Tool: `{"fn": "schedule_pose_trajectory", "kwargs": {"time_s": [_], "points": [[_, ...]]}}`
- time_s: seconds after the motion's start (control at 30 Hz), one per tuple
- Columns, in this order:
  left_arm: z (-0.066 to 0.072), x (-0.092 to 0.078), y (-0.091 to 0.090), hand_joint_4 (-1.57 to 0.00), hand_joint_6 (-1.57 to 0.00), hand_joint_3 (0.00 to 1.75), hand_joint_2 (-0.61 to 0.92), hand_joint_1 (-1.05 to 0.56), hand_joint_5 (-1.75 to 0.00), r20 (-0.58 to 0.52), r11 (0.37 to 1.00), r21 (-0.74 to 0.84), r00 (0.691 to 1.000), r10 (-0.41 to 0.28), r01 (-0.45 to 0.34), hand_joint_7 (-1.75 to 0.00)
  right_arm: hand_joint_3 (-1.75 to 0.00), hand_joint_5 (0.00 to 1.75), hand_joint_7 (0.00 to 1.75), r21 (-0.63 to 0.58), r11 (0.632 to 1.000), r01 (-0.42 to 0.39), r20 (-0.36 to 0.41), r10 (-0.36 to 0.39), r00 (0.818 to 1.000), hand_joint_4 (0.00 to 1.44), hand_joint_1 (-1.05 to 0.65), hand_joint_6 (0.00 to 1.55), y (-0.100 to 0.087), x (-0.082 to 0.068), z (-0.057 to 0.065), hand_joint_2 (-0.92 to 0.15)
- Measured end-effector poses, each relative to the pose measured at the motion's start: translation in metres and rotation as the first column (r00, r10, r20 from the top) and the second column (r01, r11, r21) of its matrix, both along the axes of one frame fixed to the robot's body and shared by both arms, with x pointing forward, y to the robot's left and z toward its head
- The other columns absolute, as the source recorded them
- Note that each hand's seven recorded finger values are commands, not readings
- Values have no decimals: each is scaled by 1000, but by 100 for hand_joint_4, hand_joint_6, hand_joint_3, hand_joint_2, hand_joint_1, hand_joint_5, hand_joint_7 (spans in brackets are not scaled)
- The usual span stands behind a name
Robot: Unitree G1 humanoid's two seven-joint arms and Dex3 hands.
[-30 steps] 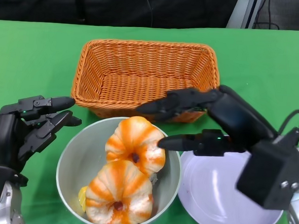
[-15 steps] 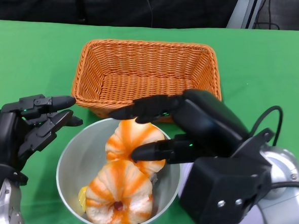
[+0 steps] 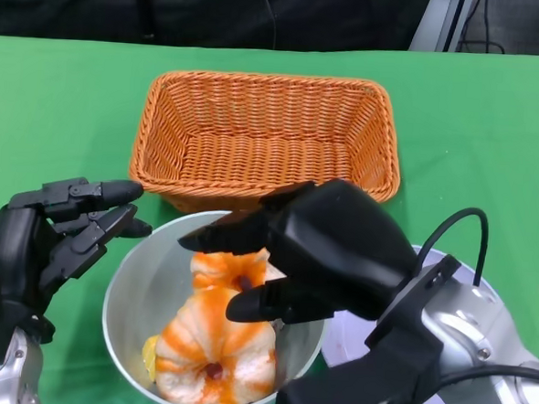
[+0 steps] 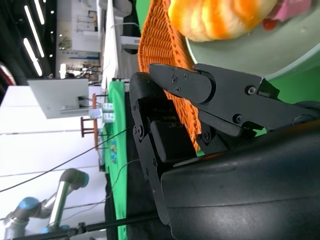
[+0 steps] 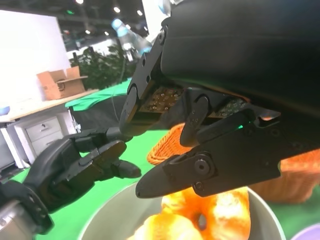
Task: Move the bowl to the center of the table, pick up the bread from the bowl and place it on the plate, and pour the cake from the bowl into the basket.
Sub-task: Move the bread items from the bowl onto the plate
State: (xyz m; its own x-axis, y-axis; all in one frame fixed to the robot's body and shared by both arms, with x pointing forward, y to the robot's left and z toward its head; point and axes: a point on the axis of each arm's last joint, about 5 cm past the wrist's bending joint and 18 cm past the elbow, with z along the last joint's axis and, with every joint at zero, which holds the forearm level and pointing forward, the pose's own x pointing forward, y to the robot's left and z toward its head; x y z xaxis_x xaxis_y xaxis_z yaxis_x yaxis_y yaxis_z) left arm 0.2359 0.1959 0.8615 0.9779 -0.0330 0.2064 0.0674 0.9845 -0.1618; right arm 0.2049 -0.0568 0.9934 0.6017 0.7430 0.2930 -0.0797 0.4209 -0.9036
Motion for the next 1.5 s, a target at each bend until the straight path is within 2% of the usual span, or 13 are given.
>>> {"fn": "schedule_pose_trajectory", "kwargs": {"time_s": [0.13,0.3,0.4,0.43,0.5,0.57,0.77,0.9,1.0,1.13,1.3,1.5], "points": [[2,0,0,-89,-125,0,85,-47,-100,0,1000,2,1000,-2,2,-5,-1,13,0,-4,1000,-14,-3,14,1000,79,-68,71,0,0,0,-86],[-2,0,2,-90,-125,0,85,-46,-93,5,998,-39,999,-52,52,-3,-1,13,0,2,999,-45,-137,45,990,81,-68,67,-1,1,1,-88],[-5,0,2,-92,-124,0,86,-47,-90,-4,998,-44,999,-50,50,-2,0,14,0,9,998,-56,-195,57,979,83,-70,67,-1,1,2,-88],[-5,0,3,-93,-124,1,86,-47,-93,-6,998,-43,999,-50,49,-2,0,14,0,9,998,-56,-207,57,977,84,-70,66,-1,1,3,-88],[-5,0,3,-88,-126,0,87,-46,-120,-17,998,-42,999,-45,45,-2,-1,13,0,14,998,-56,-232,58,971,83,-71,65,-2,0,6,-89],[-5,1,2,-86,-128,1,88,-43,-134,-35,998,-46,999,-33,32,-2,-1,11,0,15,998,-55,-253,57,966,81,-72,63,-1,-1,8,-90],[-3,2,-1,-86,-124,0,88,-36,-115,-54,999,20,997,46,-45,0,-1,8,0,20,999,-49,-263,52,963,80,-74,60,4,-6,11,-91],[-3,1,1,-83,-121,0,87,-38,-112,-34,1000,6,999,-8,8,0,-3,1,0,-9,998,-60,-268,56,962,66,-76,55,9,-10,9,-92],[-4,0,4,-84,-124,0,88,-37,-101,1,997,-67,999,-45,45,-1,-5,1,0,-40,997,-73,-261,60,963,66,-78,52,12,-12,8,-92],[-7,-1,4,-87,-125,1,91,-34,-85,3,995,-86,999,-45,45,-1,-8,3,1,-70,994,-79,-260,59,964,70,-81,53,12,-13,7,-92],[-12,-3,3,-92,-124,10,92,-38,-82,38,997,-60,999,-39,41,-1,-8,5,2,-114,989,-91,-264,58,963,74,-84,58,13,-14,6,-92],[-10,-2,-2,-96,-126,8,92,-36,-75,66,999,-32,998,-4,6,-1,-4,6,1,-176,981,-85,-239,41,970,77,-89,58,14,-17,3,-92]]}}
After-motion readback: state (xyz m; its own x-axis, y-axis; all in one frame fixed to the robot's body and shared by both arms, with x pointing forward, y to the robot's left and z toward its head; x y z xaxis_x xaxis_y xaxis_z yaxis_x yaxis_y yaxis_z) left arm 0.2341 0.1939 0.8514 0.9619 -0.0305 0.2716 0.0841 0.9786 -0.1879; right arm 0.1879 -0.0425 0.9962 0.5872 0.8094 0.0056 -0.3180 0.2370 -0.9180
